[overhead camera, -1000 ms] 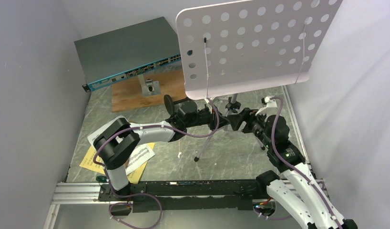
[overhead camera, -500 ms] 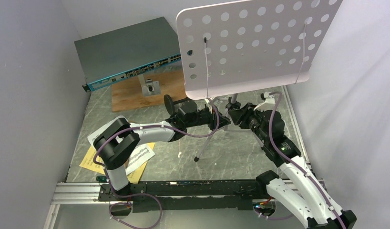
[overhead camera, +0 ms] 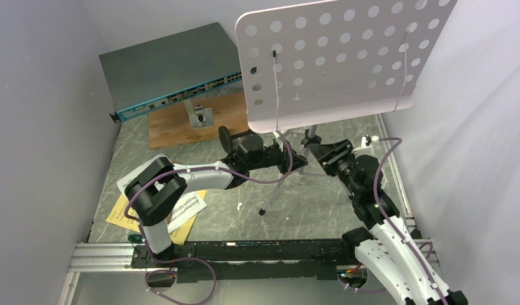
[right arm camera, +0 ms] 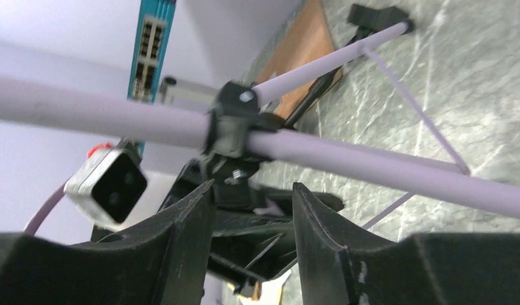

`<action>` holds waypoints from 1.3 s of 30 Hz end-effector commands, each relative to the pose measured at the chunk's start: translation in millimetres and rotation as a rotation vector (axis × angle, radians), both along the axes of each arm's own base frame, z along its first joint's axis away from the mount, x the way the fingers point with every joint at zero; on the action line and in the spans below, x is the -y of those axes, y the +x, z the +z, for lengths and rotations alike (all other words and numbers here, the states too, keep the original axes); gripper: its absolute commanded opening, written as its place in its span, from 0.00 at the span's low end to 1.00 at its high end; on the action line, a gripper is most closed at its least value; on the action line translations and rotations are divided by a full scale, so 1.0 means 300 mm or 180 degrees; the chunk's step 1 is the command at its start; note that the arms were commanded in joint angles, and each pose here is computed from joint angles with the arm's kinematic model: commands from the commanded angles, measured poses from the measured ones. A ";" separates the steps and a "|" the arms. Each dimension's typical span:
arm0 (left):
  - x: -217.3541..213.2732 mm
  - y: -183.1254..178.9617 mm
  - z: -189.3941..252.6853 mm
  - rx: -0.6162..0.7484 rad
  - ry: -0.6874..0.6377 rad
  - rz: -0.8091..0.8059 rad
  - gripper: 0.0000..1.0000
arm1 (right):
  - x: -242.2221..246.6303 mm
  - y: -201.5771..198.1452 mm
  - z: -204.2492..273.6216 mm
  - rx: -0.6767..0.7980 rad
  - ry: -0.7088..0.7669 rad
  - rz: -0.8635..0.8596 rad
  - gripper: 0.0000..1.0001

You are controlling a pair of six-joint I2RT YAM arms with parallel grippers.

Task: Set up the instrument practice props

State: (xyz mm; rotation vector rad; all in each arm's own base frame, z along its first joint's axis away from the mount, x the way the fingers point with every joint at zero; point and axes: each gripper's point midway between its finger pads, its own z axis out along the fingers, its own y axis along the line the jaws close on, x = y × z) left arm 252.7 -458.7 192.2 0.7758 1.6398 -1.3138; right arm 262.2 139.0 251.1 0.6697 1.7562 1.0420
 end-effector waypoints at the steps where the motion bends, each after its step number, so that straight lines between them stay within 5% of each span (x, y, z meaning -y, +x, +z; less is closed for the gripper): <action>1: -0.142 -0.125 -0.444 -0.1316 0.1177 0.0183 0.00 | 0.038 0.016 -0.085 -0.0349 0.0608 -0.0227 0.50; 8: -0.145 -0.127 -0.441 -0.1305 0.1164 0.0177 0.00 | 0.042 0.019 -0.125 -0.0395 0.1178 -0.0085 0.51; 17: -0.140 -0.128 -0.447 -0.1314 0.1160 0.0161 0.00 | 0.067 0.018 -0.084 -0.0293 0.0526 -0.0057 0.75; 22: -0.145 -0.129 -0.449 -0.1300 0.1186 0.0159 0.00 | 0.059 0.036 -0.057 -0.0262 0.0421 0.0092 0.77; 29: -0.143 -0.126 -0.444 -0.1284 0.1196 0.0152 0.00 | 0.071 0.044 -0.014 -0.0182 0.0542 0.0191 0.69; 36: -0.140 -0.129 -0.449 -0.1306 0.1199 0.0134 0.00 | 0.091 0.043 -0.072 -0.0350 0.0892 0.0231 0.33; 39: -0.139 -0.129 -0.449 -0.1298 0.1208 0.0126 0.00 | 0.086 0.034 -0.126 -0.0524 0.1013 0.0242 0.34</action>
